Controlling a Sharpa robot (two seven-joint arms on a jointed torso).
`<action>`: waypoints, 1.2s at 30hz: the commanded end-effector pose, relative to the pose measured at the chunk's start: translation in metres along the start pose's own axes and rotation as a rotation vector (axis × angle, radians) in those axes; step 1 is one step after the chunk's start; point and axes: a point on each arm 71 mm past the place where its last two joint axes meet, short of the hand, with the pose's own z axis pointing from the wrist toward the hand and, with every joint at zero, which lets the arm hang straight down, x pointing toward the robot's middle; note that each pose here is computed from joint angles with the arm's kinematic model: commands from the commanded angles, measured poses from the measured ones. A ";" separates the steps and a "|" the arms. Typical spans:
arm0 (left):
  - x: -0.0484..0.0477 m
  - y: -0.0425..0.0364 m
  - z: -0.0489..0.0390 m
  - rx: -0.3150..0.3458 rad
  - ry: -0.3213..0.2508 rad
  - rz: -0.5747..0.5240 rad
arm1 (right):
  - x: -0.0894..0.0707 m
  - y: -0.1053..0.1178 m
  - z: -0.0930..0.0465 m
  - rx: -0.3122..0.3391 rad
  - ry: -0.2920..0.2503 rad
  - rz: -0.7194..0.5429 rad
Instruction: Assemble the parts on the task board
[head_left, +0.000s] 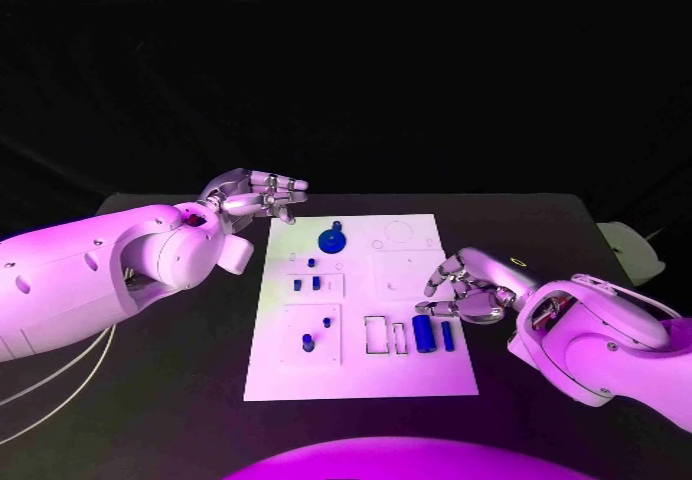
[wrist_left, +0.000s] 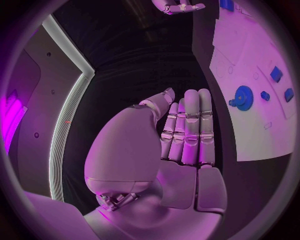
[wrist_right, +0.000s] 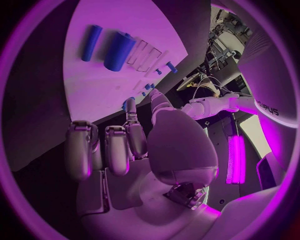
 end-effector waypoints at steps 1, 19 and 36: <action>0.0004 -0.0016 0.0000 0.026 0.005 -0.012 | 0.003 -0.010 -0.006 0.085 0.019 -0.033; -0.0020 -0.0014 -0.0028 0.024 0.003 -0.012 | 0.038 -0.013 -0.004 0.135 0.034 -0.109; -0.0022 -0.0012 -0.0043 0.018 0.007 -0.013 | 0.053 -0.014 0.008 0.139 0.071 -0.148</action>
